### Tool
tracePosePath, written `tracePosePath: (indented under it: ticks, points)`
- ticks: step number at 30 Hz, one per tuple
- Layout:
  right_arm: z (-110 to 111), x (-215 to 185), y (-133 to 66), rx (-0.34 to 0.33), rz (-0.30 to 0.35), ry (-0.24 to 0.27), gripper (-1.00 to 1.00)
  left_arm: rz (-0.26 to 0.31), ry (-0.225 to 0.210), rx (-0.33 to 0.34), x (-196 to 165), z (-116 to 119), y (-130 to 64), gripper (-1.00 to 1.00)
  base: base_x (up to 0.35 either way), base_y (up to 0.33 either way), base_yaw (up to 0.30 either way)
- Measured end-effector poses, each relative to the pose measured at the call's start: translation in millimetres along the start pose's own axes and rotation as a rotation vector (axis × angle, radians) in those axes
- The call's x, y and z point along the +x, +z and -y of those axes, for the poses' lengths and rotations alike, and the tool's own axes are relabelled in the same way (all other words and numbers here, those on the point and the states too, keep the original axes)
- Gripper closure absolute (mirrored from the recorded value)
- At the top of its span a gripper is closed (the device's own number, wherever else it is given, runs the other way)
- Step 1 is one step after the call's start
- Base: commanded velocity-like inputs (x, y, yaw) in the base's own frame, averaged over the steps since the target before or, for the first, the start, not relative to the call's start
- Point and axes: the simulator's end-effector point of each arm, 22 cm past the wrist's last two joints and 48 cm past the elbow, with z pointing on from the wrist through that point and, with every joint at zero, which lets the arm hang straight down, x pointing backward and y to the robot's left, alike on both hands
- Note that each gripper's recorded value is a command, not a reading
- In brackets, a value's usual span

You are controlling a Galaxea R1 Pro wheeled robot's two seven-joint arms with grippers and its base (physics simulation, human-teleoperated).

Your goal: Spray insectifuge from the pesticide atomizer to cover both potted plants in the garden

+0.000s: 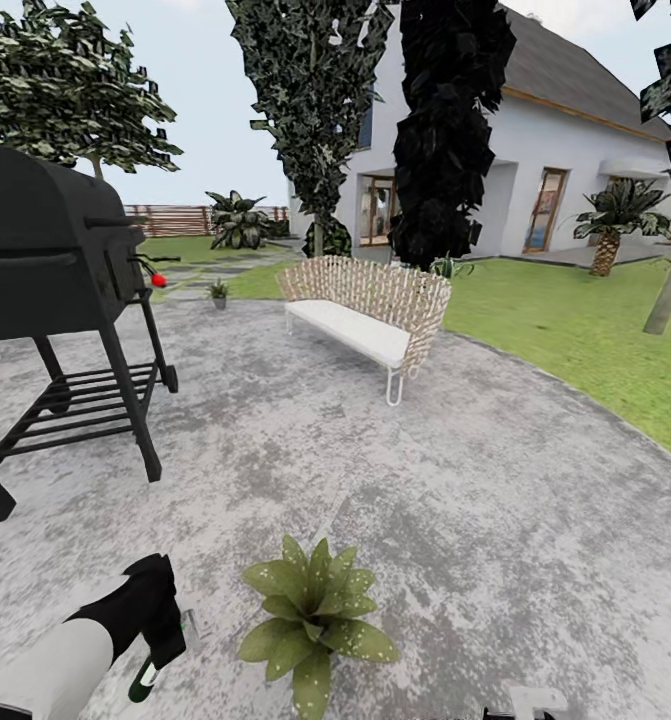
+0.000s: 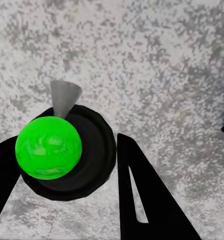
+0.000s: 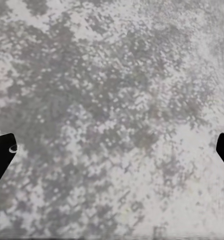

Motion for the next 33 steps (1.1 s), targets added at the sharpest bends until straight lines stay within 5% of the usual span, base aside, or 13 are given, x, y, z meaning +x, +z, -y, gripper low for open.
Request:
tracePosePath:
  ticks: [4, 14, 17, 22, 27, 33]
  points:
    - [-1, 0, -0.1, -0.002, 0.0, -0.002, -1.0, -0.007, -0.039, 0.014, 7, 10, 13.3, 1.0, 0.0, 0.0, -0.09]
    - [0, 0, -0.1, -0.004, -0.001, -0.006, -1.0, -0.059, -0.042, -0.008, 19, 28, 37.0, 1.0, 0.0, 0.0, -0.002]
    - [-1, 1, -0.2, -0.003, -0.001, -0.004, -1.0, -0.046, -0.027, -0.004, 5, 38, 38.6, 1.0, 0.0, 0.0, 0.013]
    - [-3, 1, -0.2, -0.004, -0.002, -0.004, -1.0, -0.018, -0.051, -0.042, -4, 33, 40.3, 1.0, 0.0, 0.0, 0.179]
    - [0, 2, 0.5, -0.001, -0.003, -0.004, -1.0, 0.069, -0.117, -0.035, -27, 29, 34.3, 1.0, -0.098, 0.0, 0.092]
    - [1, 2, 0.8, 0.0, -0.004, -0.005, -1.0, 0.115, -0.122, -0.047, -44, 24, 26.0, 1.0, -0.317, 0.0, 0.004]
